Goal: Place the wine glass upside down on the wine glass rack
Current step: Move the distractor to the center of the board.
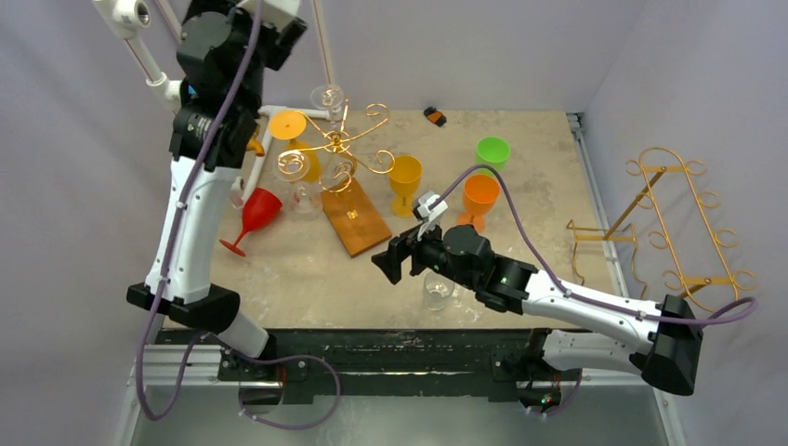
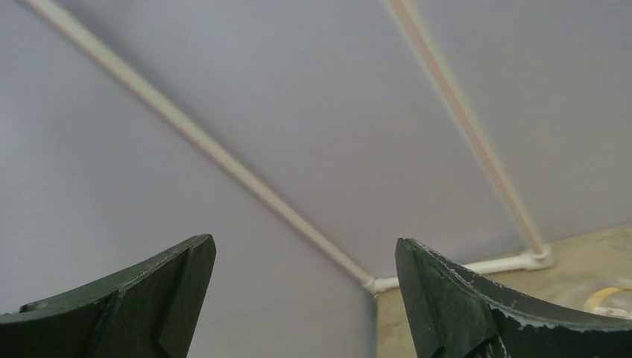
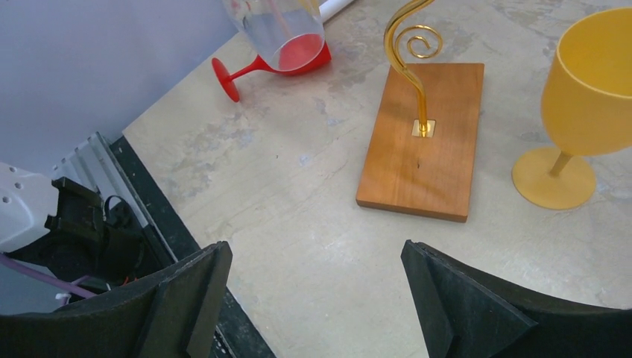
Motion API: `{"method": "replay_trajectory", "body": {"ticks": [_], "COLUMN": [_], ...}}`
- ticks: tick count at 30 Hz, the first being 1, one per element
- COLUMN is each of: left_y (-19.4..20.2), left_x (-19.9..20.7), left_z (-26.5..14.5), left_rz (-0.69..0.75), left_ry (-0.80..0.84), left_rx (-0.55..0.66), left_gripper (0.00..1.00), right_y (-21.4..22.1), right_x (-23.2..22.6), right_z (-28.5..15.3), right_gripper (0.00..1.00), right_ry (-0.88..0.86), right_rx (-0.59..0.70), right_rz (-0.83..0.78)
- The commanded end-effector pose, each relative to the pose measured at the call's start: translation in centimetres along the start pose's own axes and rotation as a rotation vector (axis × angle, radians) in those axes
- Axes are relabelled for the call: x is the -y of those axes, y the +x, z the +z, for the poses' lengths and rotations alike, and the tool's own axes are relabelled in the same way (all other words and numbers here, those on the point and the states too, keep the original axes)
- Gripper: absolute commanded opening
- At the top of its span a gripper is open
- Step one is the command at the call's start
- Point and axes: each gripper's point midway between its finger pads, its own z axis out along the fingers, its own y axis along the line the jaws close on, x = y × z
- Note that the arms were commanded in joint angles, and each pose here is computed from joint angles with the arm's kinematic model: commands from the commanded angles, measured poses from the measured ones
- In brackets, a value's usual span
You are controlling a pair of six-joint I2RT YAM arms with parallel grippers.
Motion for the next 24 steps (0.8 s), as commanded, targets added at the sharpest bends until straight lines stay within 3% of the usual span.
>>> {"method": "replay_trajectory", "body": {"ticks": [1, 3, 8, 12, 19, 24], "left_y": [3.0, 3.8, 5.4, 4.0, 6.9, 8.5], "left_x": [-13.2, -15.9, -17.0, -14.5, -6.8, -5.5], "left_z": [-0.7, -1.8, -5.0, -7.4, -6.5, -8.4], "left_rz": [0.007, -0.012, 0.005, -0.024, -0.101, -0.206], "left_ry": [-0.344, -0.371, -0.392, -0.271, 0.090, 0.115], "left_rx": [-0.007, 0.021, 0.024, 0.115, 0.034, -0.047], "left_gripper": [1.00, 1.00, 1.00, 1.00, 1.00, 0.98], "right_y": [-1.5, -1.4, -1.3, -0.9, -1.2, -0.9], "right_x": [-0.4, -0.4, -0.4, -0.6, -0.8, -0.3], "right_z": [0.4, 0.5, 0.6, 0.8, 0.8, 0.4], "right_gripper": [0.97, 0.97, 0.97, 0.97, 0.97, 0.98], "right_ry": [0.010, 0.009, 0.004, -0.011, -0.014, 0.005], "right_rx": [0.026, 0.020, 0.023, 0.015, 0.026, 0.024], "right_rz": [-0.004, -0.008, -0.009, -0.004, 0.007, 0.001]}}
